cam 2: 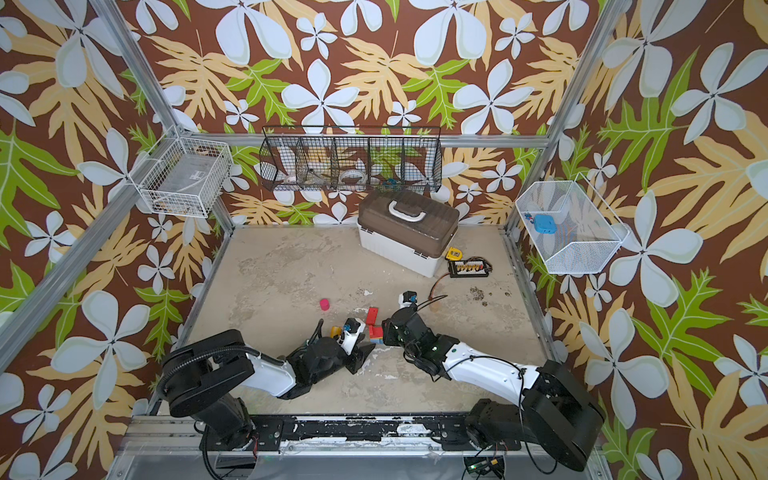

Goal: Build the wood block tower

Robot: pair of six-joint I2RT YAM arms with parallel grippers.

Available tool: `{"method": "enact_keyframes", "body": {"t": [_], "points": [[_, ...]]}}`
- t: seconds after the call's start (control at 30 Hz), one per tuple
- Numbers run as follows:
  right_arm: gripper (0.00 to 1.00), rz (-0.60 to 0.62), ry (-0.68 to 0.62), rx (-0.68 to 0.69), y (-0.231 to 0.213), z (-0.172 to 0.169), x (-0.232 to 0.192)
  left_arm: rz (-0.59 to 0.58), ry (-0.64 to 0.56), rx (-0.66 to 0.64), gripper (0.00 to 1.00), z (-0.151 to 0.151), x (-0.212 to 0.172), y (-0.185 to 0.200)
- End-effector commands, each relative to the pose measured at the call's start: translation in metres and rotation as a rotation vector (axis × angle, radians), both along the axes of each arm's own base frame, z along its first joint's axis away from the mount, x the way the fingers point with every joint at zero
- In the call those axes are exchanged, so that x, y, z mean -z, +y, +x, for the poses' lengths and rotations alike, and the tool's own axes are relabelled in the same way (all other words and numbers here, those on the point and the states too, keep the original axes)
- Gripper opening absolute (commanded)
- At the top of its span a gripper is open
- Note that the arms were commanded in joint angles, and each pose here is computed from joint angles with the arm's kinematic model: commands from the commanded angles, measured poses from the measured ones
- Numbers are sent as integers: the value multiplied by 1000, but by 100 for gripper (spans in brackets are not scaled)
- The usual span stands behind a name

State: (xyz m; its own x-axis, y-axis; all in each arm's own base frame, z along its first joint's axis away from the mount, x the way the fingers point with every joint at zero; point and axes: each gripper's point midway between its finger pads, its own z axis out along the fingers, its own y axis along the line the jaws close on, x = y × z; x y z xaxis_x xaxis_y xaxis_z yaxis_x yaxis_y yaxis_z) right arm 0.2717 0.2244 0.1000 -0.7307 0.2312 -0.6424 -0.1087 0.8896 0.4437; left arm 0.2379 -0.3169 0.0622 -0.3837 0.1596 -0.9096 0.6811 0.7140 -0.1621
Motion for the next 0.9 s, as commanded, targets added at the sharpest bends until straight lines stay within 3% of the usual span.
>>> {"method": "enact_keyframes", "body": {"t": [0.0,0.87], "points": [[45,13,-2,9,-1,-1,-2,-21,-33,9,48,4,-9,-6],[45,40,18,-8,10,-7,3,-2,-21,10,47,10,-2,-15]]}}
